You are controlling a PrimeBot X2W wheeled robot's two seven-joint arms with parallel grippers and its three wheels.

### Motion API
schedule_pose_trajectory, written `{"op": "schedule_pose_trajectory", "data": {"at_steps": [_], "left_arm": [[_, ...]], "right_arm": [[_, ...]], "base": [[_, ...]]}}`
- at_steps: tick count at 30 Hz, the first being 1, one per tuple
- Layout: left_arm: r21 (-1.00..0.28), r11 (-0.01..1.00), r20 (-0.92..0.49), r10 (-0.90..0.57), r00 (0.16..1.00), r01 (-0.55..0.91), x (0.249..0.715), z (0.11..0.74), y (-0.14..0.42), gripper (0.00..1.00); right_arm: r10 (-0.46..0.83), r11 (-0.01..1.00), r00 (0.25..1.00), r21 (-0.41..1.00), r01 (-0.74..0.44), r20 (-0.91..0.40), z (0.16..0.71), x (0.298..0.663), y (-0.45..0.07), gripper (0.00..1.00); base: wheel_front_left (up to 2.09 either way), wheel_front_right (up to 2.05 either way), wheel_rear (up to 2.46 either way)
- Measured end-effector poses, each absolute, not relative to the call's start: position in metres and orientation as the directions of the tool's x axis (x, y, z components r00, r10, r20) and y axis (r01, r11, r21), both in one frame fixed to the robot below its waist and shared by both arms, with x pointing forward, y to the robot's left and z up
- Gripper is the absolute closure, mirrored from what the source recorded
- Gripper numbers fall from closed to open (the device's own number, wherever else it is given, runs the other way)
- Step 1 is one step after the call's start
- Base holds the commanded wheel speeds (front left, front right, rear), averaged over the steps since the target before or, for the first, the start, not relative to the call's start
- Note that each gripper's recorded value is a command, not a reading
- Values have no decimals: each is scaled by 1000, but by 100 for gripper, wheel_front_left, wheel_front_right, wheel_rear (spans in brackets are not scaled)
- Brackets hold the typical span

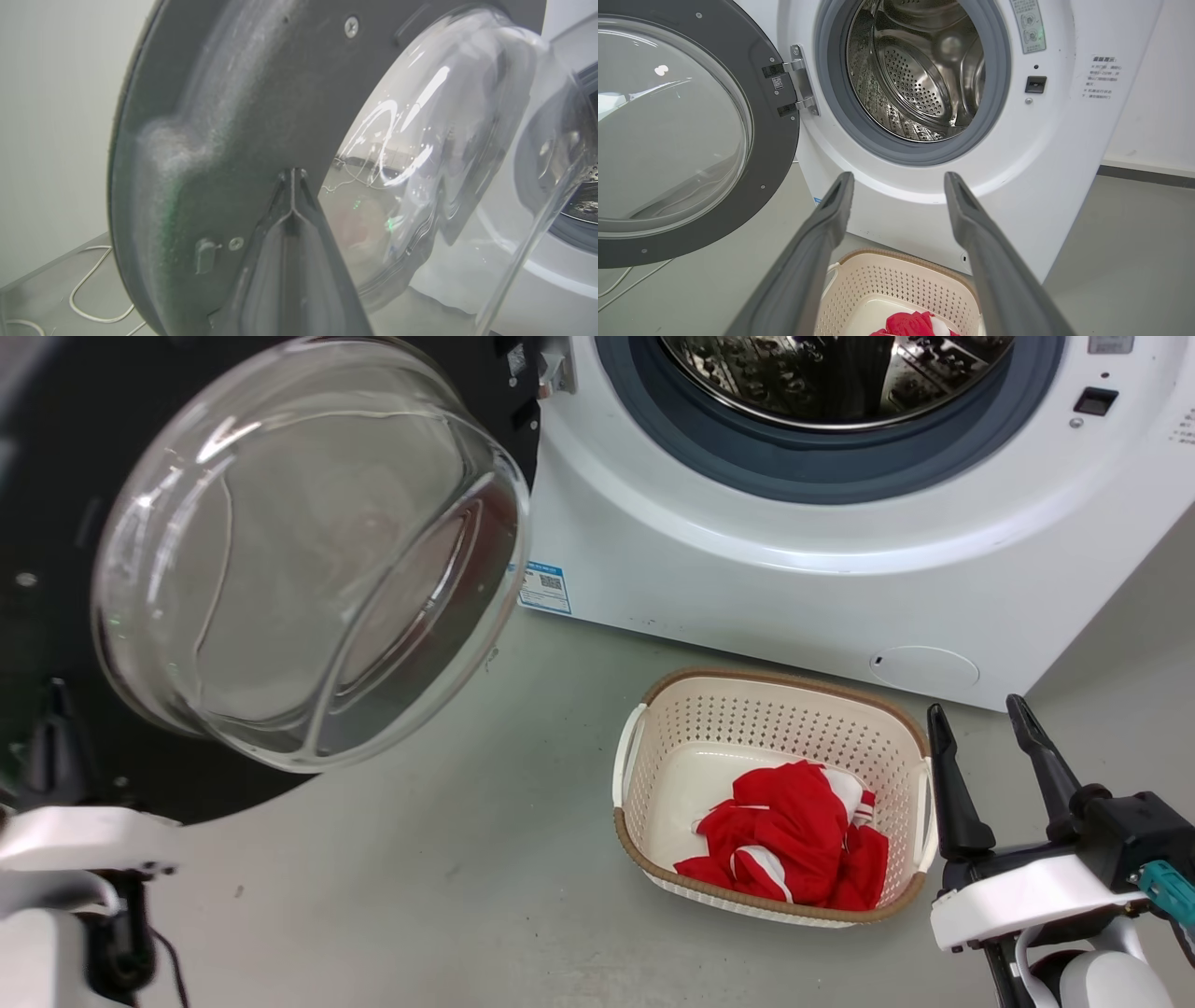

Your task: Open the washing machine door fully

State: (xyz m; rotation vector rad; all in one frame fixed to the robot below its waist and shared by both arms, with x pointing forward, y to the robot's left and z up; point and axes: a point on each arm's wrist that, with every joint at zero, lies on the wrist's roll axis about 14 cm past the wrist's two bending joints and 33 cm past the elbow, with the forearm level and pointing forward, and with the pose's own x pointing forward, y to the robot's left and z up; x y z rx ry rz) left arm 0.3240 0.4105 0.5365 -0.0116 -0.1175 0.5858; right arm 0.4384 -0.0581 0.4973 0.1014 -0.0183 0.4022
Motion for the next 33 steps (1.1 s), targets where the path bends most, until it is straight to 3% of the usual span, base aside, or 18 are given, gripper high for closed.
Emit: {"op": "schedule_pose_trajectory", "data": {"at_steps": [10,20,21,22,24,25,33], "left_arm": [[-15,810,93,585,805,-587,325,534,436,100],[-77,840,80,541,837,-536,302,516,389,100],[-85,846,77,532,843,-526,299,514,381,90],[-95,852,76,522,849,-515,296,512,374,90],[-112,863,78,502,861,-493,292,511,360,40],[-112,871,83,489,869,-479,291,511,353,2],[-82,936,109,351,930,-343,298,515,300,0]], "right_arm": [[367,925,929,93,-369,40,497,441,-67,0],[345,931,936,97,-351,72,508,425,-76,0],[342,933,937,97,-348,73,509,423,-77,0],[340,933,938,99,-346,72,510,420,-78,0],[338,933,938,101,-345,78,512,415,-79,0],[339,933,937,102,-346,79,513,412,-79,0],[311,944,944,77,-320,108,525,398,-92,0]], "base": [[0,0,0],[0,0,0],[0,0,0],[0,0,0],[0,0,0],[0,0,0],[0,0,0]]}}
